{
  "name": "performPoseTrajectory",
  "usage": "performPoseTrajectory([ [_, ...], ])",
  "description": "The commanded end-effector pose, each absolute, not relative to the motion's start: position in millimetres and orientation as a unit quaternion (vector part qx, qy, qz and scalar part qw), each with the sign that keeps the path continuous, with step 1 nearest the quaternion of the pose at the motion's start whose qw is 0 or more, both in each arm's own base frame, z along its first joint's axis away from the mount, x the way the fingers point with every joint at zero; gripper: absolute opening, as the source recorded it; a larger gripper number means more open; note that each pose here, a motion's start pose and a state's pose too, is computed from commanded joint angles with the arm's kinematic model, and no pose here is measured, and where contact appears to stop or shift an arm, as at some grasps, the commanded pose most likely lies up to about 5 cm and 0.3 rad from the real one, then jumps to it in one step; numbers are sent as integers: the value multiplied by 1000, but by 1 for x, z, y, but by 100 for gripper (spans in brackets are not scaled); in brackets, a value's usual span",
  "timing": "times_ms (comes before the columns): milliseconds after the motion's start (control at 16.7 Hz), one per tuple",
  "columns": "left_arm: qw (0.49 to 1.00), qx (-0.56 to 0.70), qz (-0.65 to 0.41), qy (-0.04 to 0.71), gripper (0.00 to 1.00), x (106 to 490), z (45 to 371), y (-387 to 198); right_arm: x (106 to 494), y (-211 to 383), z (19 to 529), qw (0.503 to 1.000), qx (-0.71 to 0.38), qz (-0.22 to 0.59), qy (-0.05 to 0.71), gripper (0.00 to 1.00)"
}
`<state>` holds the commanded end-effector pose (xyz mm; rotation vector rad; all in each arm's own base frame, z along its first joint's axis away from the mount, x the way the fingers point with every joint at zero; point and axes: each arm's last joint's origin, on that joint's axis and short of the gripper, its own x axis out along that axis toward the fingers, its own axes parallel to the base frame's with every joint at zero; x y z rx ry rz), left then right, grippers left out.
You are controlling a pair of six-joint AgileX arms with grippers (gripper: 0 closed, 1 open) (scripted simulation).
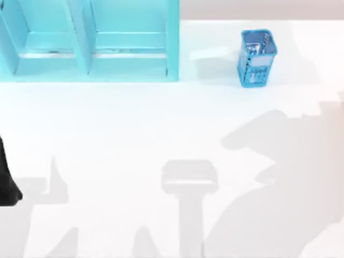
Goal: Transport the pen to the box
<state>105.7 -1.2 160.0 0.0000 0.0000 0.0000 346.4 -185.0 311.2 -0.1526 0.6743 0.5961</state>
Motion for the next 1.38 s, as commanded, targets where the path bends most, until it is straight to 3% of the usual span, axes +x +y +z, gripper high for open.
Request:
performPoseTrajectory([
  [240, 1000, 0, 0, 0, 100, 106, 160, -1, 276, -183, 326, 869, -131, 303, 369, 0],
  [480, 1000, 0, 0, 0, 100, 106, 160, -1, 237, -174, 330, 849, -145, 315, 398, 0],
  [900, 1000, 0, 0, 0, 100, 106, 160, -1, 237, -172, 327, 848, -143, 317, 400, 0],
  [1380, 1000, 0, 0, 0, 100, 106, 160, -1, 251, -159, 271, 848, -145, 315, 401, 0],
])
